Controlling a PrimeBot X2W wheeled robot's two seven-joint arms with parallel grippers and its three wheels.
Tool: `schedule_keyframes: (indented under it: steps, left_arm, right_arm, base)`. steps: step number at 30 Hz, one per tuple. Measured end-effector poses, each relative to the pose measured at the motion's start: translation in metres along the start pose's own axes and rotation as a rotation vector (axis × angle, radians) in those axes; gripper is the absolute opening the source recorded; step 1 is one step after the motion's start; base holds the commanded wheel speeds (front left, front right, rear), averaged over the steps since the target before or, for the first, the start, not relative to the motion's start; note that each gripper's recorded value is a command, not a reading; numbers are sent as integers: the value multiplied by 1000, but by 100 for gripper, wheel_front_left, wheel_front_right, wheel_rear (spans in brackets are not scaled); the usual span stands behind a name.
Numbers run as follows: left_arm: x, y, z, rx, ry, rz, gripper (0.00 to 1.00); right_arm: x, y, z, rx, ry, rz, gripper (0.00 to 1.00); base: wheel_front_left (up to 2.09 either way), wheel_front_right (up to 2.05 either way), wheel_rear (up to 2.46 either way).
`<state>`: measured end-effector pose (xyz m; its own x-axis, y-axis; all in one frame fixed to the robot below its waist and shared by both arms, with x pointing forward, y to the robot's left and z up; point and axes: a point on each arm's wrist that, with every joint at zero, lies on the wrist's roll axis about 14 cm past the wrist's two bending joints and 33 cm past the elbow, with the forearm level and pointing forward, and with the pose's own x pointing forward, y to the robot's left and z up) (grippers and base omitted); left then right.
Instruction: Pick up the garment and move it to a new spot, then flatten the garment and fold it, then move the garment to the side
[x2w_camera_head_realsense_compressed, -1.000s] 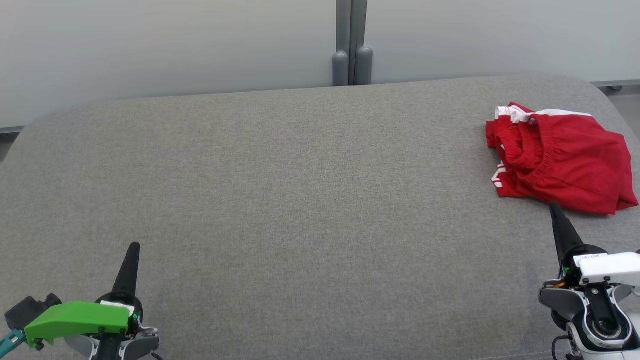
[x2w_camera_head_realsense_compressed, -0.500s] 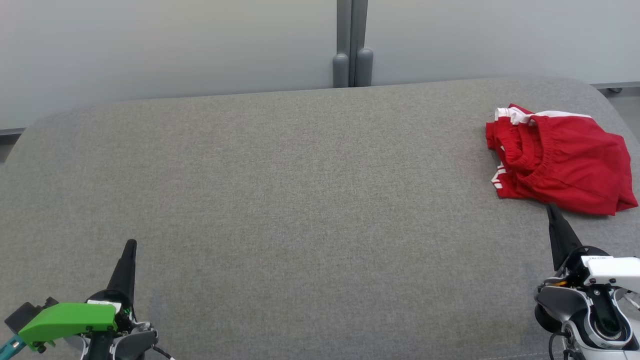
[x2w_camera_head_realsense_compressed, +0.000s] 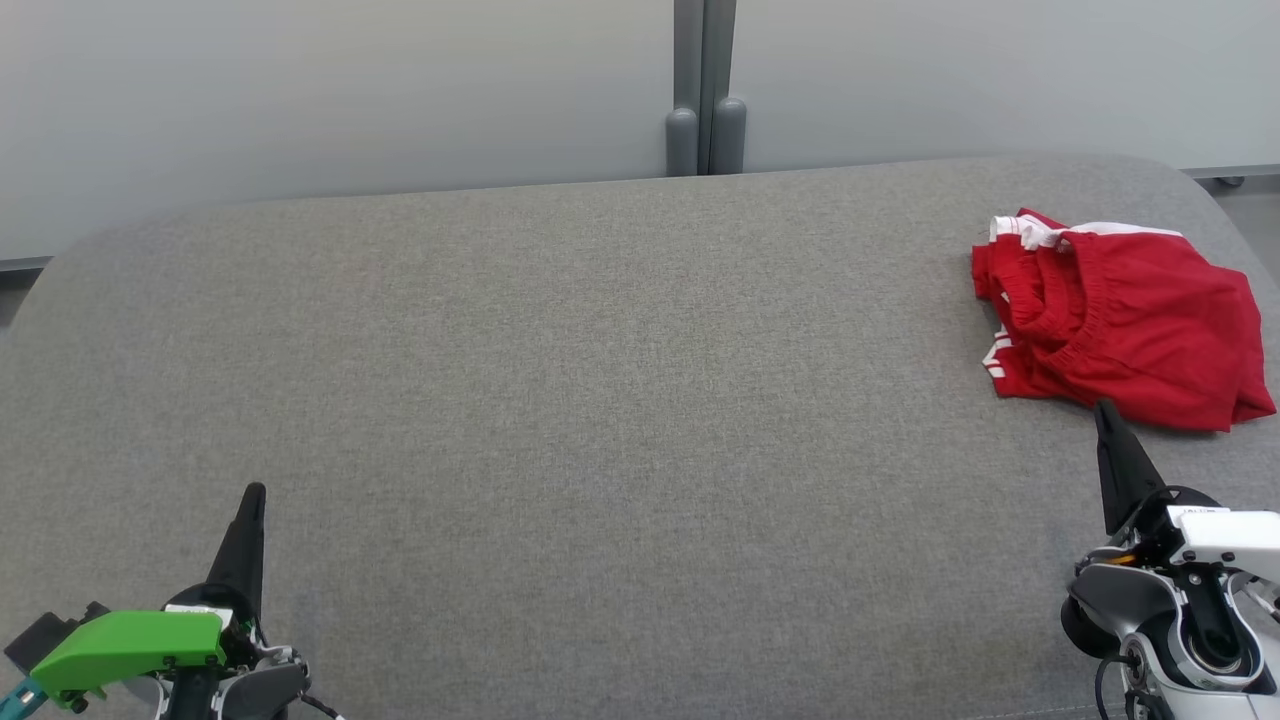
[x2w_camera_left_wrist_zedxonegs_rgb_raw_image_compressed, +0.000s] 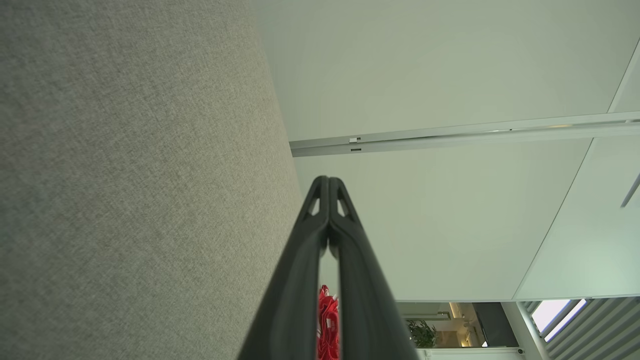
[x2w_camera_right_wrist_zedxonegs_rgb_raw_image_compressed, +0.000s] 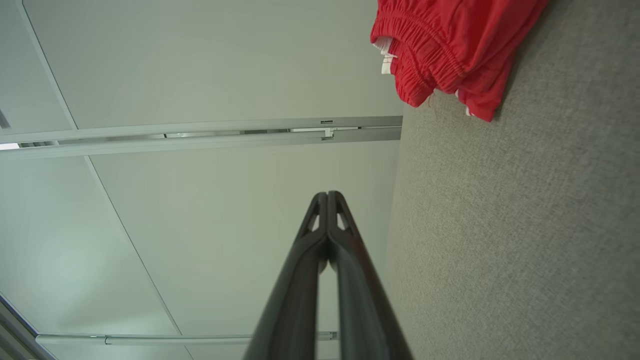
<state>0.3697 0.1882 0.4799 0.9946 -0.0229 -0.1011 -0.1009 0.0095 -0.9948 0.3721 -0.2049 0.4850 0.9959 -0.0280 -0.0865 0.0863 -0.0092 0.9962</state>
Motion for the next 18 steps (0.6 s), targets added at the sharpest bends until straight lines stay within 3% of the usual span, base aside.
schedule_keyframes:
  steps: [18]
  left_arm:
    - [0,2,0,-1,-2,3,0]
  right_arm:
    - [0,-1,0,1,0,-3,0]
  base:
    - [0,0,0]
